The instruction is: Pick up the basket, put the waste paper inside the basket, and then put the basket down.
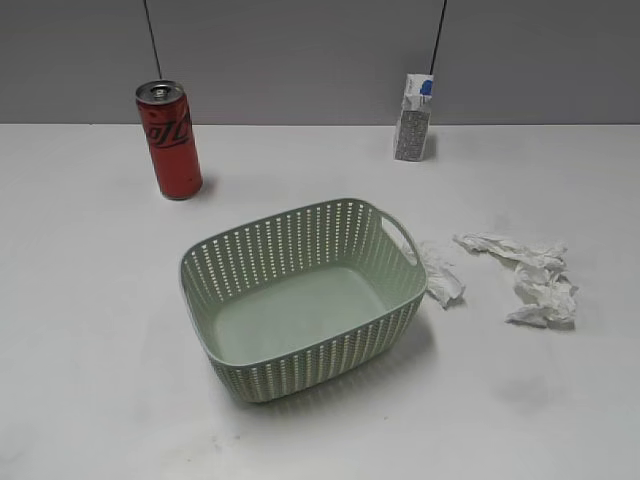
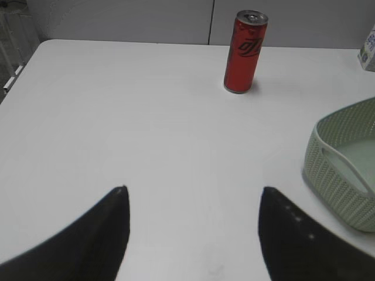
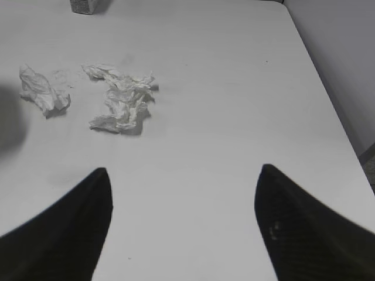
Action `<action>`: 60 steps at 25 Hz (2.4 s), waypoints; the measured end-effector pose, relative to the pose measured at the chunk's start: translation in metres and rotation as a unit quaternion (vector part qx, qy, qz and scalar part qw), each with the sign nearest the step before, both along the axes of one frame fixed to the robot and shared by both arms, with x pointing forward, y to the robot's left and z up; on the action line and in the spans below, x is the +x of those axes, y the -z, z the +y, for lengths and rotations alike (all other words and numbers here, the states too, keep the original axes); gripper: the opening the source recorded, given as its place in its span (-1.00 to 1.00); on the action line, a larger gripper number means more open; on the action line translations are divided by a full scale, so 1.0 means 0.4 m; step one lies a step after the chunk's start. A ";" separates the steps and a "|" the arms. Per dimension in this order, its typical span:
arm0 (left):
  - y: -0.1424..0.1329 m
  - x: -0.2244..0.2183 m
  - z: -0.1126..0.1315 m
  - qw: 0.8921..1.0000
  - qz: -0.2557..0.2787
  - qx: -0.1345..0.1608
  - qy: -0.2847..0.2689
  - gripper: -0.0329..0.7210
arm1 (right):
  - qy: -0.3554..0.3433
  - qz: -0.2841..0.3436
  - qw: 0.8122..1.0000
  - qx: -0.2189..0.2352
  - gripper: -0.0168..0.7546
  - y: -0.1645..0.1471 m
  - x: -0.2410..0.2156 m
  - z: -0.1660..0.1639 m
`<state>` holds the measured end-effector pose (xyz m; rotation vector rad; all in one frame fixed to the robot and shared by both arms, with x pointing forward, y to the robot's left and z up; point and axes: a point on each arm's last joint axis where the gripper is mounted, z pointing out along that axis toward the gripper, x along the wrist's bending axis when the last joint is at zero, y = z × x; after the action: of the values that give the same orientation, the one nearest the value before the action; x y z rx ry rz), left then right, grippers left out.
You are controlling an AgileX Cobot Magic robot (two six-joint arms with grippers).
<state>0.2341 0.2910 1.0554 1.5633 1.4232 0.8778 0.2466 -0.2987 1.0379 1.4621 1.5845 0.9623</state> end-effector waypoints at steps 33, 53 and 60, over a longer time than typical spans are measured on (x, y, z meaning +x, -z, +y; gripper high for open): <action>-0.065 0.421 -0.151 0.966 0.193 -0.099 0.140 0.47 | -0.001 0.000 1.000 0.003 0.53 0.000 0.000 0.001; 0.319 0.685 -0.400 0.856 0.502 -0.098 0.077 0.41 | -0.001 0.000 1.000 0.003 0.53 0.000 0.000 0.001; 0.346 0.694 -0.406 0.849 0.514 -0.106 0.060 -0.13 | -0.001 0.000 1.000 0.003 0.53 0.000 0.000 0.001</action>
<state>0.5116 0.1288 0.9171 2.0083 1.9944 -0.3100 0.2466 -0.2983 1.0380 1.4645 1.5842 0.9697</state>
